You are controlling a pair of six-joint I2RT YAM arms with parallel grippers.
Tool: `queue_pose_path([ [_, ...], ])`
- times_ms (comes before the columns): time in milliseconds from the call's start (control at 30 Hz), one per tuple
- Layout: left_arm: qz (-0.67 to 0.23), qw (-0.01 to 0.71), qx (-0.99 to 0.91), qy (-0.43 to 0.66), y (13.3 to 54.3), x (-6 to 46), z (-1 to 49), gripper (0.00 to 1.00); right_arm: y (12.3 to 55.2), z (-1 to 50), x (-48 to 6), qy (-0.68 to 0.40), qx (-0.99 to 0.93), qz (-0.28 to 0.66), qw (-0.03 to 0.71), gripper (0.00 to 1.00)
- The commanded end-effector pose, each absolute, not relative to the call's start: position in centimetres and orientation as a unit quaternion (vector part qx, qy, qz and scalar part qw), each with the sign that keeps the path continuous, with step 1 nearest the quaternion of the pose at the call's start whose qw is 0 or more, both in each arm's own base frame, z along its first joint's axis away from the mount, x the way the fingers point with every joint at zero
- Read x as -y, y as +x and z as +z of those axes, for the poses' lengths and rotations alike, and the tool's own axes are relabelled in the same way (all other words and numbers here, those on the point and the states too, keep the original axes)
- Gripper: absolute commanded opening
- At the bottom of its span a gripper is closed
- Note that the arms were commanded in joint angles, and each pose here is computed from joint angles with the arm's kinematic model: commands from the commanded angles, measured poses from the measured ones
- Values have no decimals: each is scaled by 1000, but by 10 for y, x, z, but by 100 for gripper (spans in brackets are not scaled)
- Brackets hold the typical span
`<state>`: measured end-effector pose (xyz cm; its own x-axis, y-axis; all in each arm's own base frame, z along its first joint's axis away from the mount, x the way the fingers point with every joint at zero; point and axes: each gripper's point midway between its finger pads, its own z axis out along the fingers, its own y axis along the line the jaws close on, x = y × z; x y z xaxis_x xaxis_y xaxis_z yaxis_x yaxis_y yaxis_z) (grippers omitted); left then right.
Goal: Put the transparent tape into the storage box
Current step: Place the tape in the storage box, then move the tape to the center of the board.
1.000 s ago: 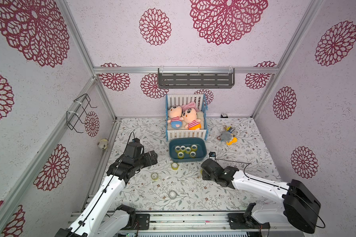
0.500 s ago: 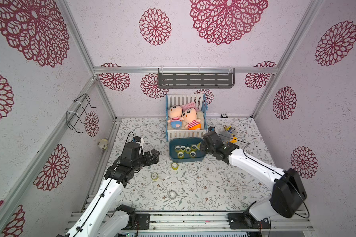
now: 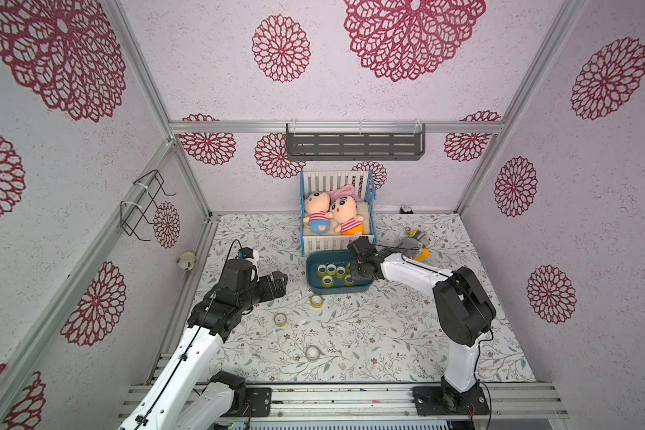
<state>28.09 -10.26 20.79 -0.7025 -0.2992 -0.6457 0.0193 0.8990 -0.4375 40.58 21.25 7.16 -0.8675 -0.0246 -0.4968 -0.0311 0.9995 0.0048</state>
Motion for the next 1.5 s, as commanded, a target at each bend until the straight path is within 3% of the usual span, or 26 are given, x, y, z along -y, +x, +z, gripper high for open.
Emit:
queue_pose_path([
  [0,-207,374,-901,-73,282,104,206,97,412,87,-201,-12,-960,-17,278,22],
  [67,-208,371,-902,-73,283,104,204,97,412,92,-205,-17,-960,-8,281,50],
  [167,-208,369,-903,-72,282,105,204,97,414,107,-208,-18,-955,11,296,60],
  [433,-209,381,-898,-68,281,104,210,97,405,169,-223,-14,-932,95,349,62],
  [700,-203,403,-889,-77,278,97,217,97,346,212,-249,-29,-895,229,381,61],
  [1000,-154,365,-913,-96,282,86,199,97,282,173,-258,-9,-891,272,363,60],
  [1100,-128,369,-913,-120,283,74,198,97,269,164,-260,-14,-896,242,372,59],
  [1467,-191,340,-913,-121,287,90,188,97,261,113,-274,15,-928,202,313,60],
])
